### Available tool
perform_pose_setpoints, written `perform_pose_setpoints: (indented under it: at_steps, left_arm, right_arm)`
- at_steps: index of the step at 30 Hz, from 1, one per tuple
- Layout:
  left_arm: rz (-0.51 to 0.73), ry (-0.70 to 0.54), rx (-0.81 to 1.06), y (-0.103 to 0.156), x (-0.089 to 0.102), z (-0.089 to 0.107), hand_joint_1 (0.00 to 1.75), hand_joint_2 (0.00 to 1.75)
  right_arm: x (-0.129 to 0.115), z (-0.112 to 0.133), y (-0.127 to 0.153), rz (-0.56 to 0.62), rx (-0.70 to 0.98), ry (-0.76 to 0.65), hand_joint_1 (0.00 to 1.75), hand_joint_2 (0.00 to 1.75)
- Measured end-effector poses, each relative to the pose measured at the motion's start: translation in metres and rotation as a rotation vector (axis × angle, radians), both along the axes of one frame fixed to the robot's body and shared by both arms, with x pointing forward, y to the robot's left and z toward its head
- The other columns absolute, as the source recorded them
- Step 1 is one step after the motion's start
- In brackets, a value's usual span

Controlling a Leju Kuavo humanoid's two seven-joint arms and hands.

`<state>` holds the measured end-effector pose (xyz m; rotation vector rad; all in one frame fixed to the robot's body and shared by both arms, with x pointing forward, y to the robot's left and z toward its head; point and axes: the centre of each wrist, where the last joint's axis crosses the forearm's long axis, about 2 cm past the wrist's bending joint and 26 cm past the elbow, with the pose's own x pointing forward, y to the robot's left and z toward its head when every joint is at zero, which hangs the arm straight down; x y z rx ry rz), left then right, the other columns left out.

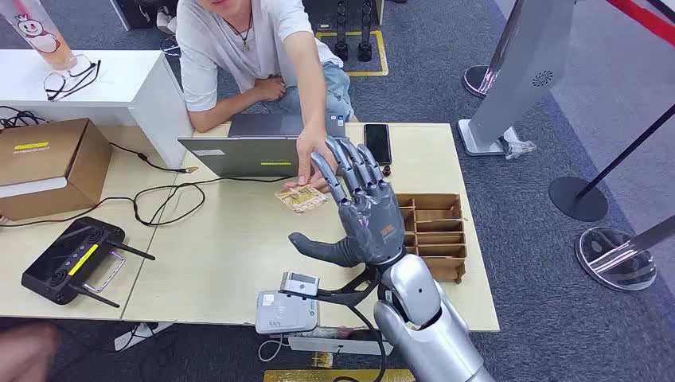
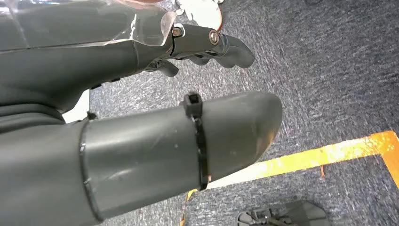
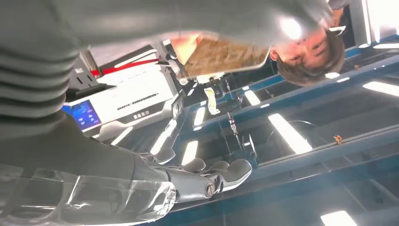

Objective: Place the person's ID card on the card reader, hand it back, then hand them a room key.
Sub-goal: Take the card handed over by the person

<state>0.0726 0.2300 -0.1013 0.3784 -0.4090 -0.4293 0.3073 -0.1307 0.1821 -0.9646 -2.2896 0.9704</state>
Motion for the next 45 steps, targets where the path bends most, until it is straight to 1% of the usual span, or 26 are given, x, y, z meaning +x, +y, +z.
perform_pose_setpoints:
  at_steps: [16, 32, 33, 34, 35, 37, 38, 39, 40, 41, 45]
  left_arm:
    - [0.001, -0.005, -0.007, -0.0032, 0.0000, 0.0004, 0.00, 0.00]
    - [0.002, -0.012, -0.005, -0.0031, 0.0001, 0.0005, 0.00, 0.00]
    - [0.002, -0.012, -0.005, -0.0031, 0.0001, 0.0005, 0.00, 0.00]
    - [0.002, -0.012, -0.005, -0.0031, 0.0001, 0.0005, 0.00, 0.00]
    - [0.002, -0.012, -0.005, -0.0031, 0.0002, 0.0005, 0.00, 0.00]
    - [0.001, -0.012, -0.005, -0.0031, 0.0002, 0.0005, 0.00, 0.00]
    - [0.001, -0.012, -0.005, -0.0031, 0.0002, 0.0005, 0.00, 0.00]
    - [0.001, -0.012, -0.005, -0.0031, 0.0002, 0.0005, 0.00, 0.00]
    - [0.001, -0.012, -0.005, -0.0031, 0.0001, 0.0005, 0.00, 0.00]
    - [0.002, -0.012, -0.005, -0.0031, 0.0002, 0.0005, 0.00, 0.00]
    - [0.002, -0.012, -0.005, -0.0031, 0.0001, 0.0005, 0.00, 0.00]
  right_arm:
    - [0.0012, -0.0086, 0.0000, -0.017, -0.026, 0.021, 0.00, 1.75]
    - [0.0023, -0.0097, 0.0009, -0.016, -0.031, 0.028, 0.01, 1.75]
    - [0.0023, -0.0097, 0.0009, -0.016, -0.031, 0.028, 0.06, 1.75]
    - [0.0023, -0.0097, 0.0009, -0.016, -0.031, 0.028, 0.27, 1.75]
    - [0.0023, -0.0097, 0.0009, -0.016, -0.031, 0.028, 0.57, 1.75]
    - [0.0023, -0.0097, 0.0010, -0.015, -0.031, 0.028, 1.30, 1.75]
    - [0.0023, -0.0097, 0.0010, -0.015, -0.031, 0.028, 1.52, 1.75]
    - [0.0023, -0.0097, 0.0011, -0.015, -0.031, 0.028, 1.66, 1.75]
    - [0.0022, -0.0097, 0.0012, -0.014, -0.032, 0.029, 1.72, 1.75]
    - [0.0022, -0.0098, 0.0013, -0.014, -0.032, 0.029, 1.75, 1.75]
    - [0.0018, -0.0103, 0.0021, -0.010, -0.036, 0.032, 1.75, 1.75]
